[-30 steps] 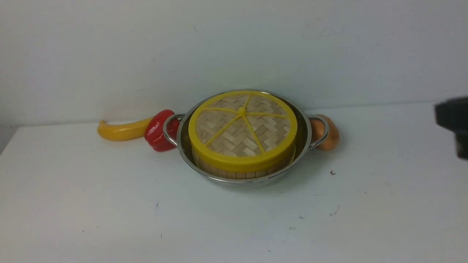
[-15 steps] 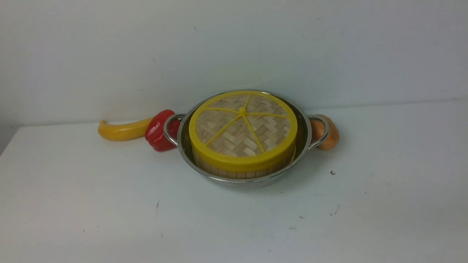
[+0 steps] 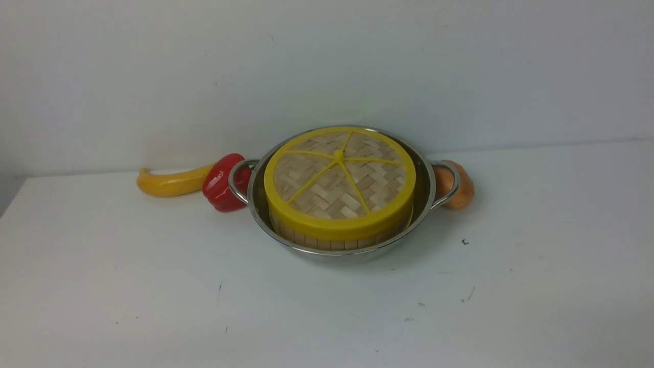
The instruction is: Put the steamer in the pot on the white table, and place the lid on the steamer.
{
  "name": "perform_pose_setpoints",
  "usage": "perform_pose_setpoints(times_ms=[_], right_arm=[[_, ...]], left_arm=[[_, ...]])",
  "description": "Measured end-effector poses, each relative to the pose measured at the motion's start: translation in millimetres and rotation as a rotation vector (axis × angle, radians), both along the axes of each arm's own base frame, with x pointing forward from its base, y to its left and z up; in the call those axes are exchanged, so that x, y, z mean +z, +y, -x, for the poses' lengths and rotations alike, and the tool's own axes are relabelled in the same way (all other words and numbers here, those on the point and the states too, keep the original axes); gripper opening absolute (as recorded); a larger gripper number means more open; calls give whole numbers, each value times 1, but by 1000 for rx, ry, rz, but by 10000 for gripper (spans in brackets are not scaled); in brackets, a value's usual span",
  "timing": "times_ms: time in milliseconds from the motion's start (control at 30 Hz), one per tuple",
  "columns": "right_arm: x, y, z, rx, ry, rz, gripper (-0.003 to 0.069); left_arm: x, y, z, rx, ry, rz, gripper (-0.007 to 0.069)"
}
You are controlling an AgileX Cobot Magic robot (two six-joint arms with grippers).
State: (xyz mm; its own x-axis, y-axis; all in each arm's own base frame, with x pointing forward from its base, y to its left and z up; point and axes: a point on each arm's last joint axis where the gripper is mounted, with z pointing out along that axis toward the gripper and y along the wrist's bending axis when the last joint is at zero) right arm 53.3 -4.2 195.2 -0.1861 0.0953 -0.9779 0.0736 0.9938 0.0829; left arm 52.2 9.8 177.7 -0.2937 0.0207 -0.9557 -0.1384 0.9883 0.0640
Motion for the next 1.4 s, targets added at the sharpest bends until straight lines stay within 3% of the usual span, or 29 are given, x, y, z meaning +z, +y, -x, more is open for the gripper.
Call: perform_pose_setpoints(times_ms=[233, 1400], right_arm=[[-10, 3, -2, 68, 13, 52, 239], [-7, 3, -2, 72, -20, 58, 241]], left_arm=[[0, 0, 0, 0, 0, 0, 241], [0, 0, 0, 0, 0, 0, 241]])
